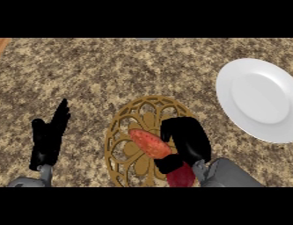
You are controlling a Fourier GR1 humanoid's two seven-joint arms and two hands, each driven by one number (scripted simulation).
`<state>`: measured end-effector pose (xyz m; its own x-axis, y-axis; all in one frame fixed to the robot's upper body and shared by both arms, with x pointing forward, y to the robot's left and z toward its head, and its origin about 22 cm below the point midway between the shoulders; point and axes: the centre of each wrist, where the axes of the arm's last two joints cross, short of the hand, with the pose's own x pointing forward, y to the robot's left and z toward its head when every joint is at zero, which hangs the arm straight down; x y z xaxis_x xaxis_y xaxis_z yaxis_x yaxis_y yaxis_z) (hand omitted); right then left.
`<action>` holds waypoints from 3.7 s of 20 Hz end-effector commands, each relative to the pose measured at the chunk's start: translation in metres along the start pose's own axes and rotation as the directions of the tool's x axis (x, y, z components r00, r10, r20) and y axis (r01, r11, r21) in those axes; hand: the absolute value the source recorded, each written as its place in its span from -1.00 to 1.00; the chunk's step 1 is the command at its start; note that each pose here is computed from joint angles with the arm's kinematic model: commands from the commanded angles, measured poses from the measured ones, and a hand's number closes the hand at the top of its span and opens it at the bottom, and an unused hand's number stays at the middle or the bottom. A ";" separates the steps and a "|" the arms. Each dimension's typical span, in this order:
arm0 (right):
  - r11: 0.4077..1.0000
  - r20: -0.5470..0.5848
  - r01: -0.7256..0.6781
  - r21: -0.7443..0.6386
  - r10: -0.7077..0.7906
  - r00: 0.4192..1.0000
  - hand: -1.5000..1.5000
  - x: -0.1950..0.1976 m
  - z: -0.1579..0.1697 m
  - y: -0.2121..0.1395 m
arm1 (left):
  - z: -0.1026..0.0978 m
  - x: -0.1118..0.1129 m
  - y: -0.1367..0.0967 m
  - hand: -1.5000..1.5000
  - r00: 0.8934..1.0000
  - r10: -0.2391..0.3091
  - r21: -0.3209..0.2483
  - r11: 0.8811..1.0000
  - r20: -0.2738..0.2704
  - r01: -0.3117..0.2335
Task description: Pick the sweet potato from the placemat and place it in the plate
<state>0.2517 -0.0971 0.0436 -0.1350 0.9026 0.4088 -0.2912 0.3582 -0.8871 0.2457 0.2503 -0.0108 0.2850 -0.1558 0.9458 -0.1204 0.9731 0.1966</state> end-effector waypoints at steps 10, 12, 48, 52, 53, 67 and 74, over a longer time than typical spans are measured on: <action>0.906 0.242 0.039 -0.421 0.071 0.968 1.00 -0.082 0.036 -0.132 | -0.002 -0.009 0.000 0.00 1.000 -0.010 0.030 1.000 -0.006 0.010; 0.871 0.212 0.025 -0.491 0.091 0.973 1.00 -0.089 0.042 -0.152 | -0.001 -0.003 0.011 0.00 1.000 -0.012 0.012 1.000 -0.005 0.012; 0.999 -0.135 0.051 -0.002 -0.051 0.990 -1.00 -0.287 -0.040 -0.168 | 0.005 0.002 0.000 0.00 1.000 -0.007 -0.020 1.000 0.020 0.007; 0.983 0.027 0.168 -0.066 -0.167 0.986 -1.00 -0.281 -0.046 -0.163 | -0.001 0.003 -0.016 0.00 1.000 -0.007 -0.020 1.000 0.004 0.007; 0.971 0.085 0.224 -0.083 -0.217 0.973 -1.00 -0.288 -0.038 -0.175 | 0.002 -0.010 0.000 0.00 1.000 -0.014 -0.003 1.000 -0.009 0.013; 0.646 0.300 0.753 -0.129 -0.698 0.650 -1.00 -0.341 0.002 -0.193 | -0.001 0.007 -0.019 0.00 1.000 -0.008 -0.025 1.000 0.008 0.008; 0.644 0.364 0.758 -0.102 -0.685 0.631 -1.00 -0.348 0.008 -0.175 | -0.014 -0.001 -0.001 0.00 1.000 -0.008 -0.014 1.000 0.030 0.008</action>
<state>0.3475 -0.4744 0.0676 -0.1500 0.3143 0.9374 -0.1228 0.9349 -0.3331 0.2545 0.2482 -0.0151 0.2639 -0.1650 0.9503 -0.0971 0.9757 0.1964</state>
